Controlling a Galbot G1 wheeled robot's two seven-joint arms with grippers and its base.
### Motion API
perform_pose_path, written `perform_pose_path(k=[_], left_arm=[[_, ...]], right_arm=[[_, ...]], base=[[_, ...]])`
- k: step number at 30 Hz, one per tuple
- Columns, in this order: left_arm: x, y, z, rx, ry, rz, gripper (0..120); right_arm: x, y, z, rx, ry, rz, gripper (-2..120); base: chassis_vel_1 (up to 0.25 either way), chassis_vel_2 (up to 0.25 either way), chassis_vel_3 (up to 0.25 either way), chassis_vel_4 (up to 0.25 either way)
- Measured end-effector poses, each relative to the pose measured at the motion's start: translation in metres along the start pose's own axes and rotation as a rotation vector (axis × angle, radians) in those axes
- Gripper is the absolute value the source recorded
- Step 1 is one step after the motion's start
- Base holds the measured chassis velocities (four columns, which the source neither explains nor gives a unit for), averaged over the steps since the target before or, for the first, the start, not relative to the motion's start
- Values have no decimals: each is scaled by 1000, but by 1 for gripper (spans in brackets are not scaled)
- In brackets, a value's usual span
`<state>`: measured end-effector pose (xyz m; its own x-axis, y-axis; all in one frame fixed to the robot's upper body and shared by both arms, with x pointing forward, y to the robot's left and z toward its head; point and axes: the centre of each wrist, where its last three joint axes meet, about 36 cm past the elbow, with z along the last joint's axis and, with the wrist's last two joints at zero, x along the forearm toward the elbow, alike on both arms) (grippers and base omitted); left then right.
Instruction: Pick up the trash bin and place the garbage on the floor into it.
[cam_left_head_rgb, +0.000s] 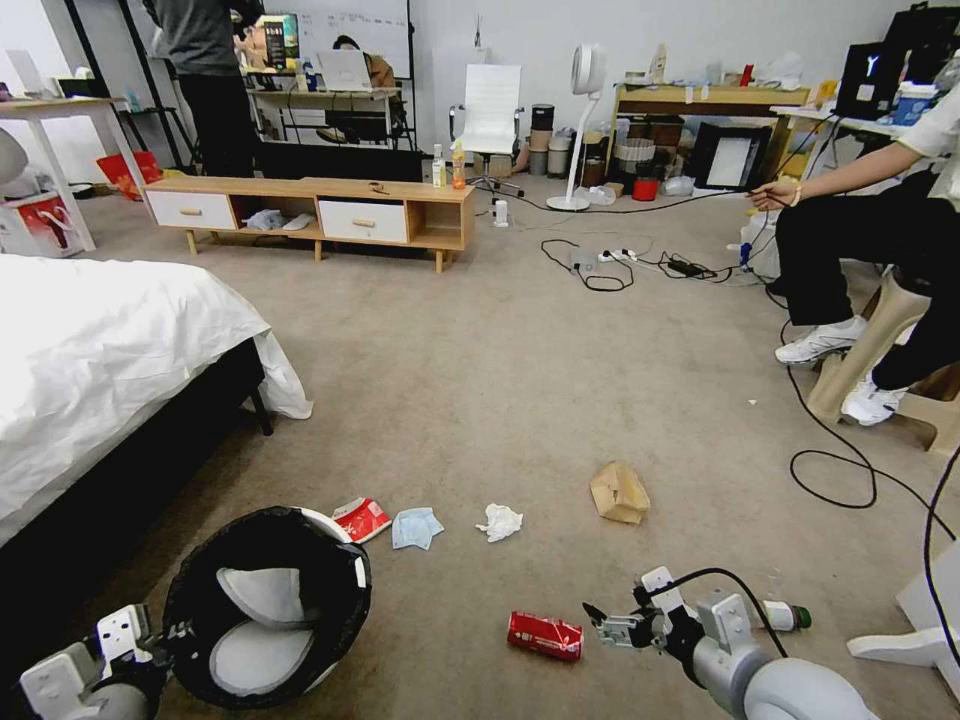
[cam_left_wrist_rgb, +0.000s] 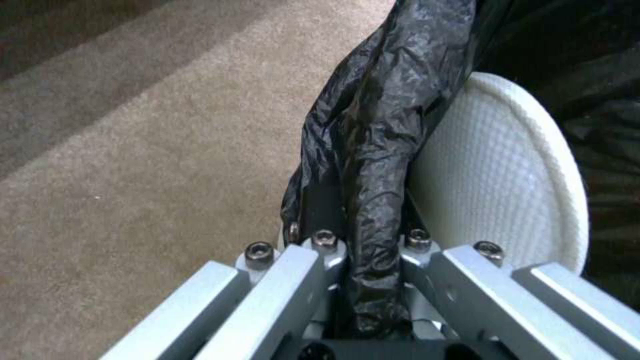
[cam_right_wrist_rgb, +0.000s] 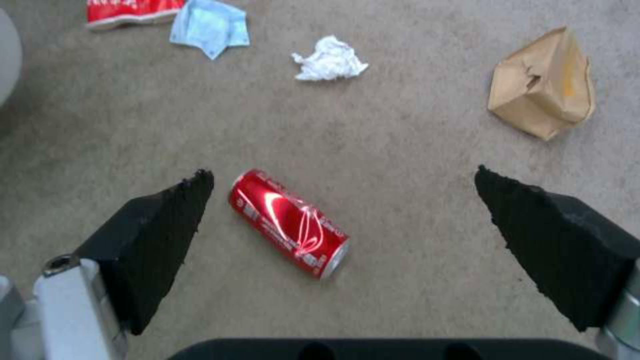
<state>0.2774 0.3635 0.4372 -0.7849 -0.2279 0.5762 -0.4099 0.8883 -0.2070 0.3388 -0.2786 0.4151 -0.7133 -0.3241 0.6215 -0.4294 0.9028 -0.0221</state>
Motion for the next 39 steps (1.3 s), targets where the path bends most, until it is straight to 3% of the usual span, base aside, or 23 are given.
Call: perform_pose_path(k=[7, 20, 39], left_arm=[[0, -1, 0, -1, 0, 0, 2], [-5, -6, 8, -4, 12, 1, 2], [-5, -8, 10, 0, 12, -2, 2]], right_arm=[[-13, -2, 7, 10, 34, -6, 100], [-30, -25, 32, 146, 113, -8, 100], [-63, -12, 29, 177, 68, -62, 99]], base=[[0, 0, 0, 0], [0, 0, 0, 0], [0, 0, 0, 0]])
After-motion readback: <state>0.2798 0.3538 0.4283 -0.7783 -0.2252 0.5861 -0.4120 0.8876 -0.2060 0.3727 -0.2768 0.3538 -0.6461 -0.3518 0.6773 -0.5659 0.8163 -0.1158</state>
